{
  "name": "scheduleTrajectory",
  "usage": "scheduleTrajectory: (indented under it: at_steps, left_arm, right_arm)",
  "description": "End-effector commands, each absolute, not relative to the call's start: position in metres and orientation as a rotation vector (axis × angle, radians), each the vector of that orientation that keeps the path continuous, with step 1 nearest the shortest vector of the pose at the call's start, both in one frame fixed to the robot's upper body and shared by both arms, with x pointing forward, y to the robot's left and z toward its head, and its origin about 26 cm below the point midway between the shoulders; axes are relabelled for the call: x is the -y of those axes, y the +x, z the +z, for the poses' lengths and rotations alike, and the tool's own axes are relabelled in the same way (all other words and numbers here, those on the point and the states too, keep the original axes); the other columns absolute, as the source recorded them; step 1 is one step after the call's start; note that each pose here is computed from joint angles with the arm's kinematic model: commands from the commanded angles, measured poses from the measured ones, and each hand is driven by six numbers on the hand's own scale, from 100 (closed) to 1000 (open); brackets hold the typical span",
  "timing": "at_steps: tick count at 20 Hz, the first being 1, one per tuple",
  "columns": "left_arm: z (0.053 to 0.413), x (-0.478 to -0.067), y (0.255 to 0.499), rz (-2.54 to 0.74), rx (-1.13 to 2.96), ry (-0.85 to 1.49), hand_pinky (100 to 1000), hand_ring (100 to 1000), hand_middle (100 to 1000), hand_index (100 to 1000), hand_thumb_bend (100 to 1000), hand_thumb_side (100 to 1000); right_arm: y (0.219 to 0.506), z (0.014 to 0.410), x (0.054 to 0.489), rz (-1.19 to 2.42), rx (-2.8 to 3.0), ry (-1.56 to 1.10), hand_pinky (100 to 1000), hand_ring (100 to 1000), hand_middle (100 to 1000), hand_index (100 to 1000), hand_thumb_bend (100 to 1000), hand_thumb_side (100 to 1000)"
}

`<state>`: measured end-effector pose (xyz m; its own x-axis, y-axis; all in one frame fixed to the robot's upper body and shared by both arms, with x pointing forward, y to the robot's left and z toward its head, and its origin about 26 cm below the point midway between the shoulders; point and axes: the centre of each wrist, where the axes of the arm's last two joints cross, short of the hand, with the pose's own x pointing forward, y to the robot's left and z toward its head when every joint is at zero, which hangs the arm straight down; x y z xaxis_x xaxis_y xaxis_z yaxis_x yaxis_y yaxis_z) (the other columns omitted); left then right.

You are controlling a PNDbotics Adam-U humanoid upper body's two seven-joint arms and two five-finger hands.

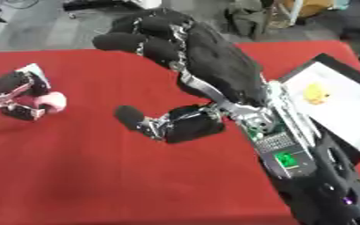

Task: Pick up the objects with one hand, pass them to the other hand, and then place them into the box on the other side of the table.

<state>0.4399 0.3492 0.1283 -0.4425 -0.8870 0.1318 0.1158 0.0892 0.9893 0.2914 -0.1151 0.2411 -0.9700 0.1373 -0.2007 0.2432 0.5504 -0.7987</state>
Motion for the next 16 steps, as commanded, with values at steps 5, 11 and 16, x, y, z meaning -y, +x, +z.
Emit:
scheduleTrajectory:
  at_steps: [5, 11, 16]
  left_arm:
    - [0.184, -0.320, 0.419, -1.503, 1.761, 0.349, 659, 493, 434, 529, 100, 175]
    - [0.206, -0.276, 0.397, -1.570, 1.774, -0.030, 658, 502, 443, 535, 100, 254]
    - [0.217, -0.254, 0.385, -1.579, 1.721, -0.240, 661, 508, 450, 540, 100, 297]
  right_arm:
    - [0.286, 0.251, 0.112, -1.423, -2.565, 0.323, 825, 840, 772, 901, 371, 359]
    - [0.289, 0.246, 0.109, -1.510, -2.520, 0.348, 834, 849, 786, 910, 409, 361]
    - [0.294, 0.237, 0.103, -1.570, -2.492, 0.382, 838, 852, 794, 900, 409, 343]
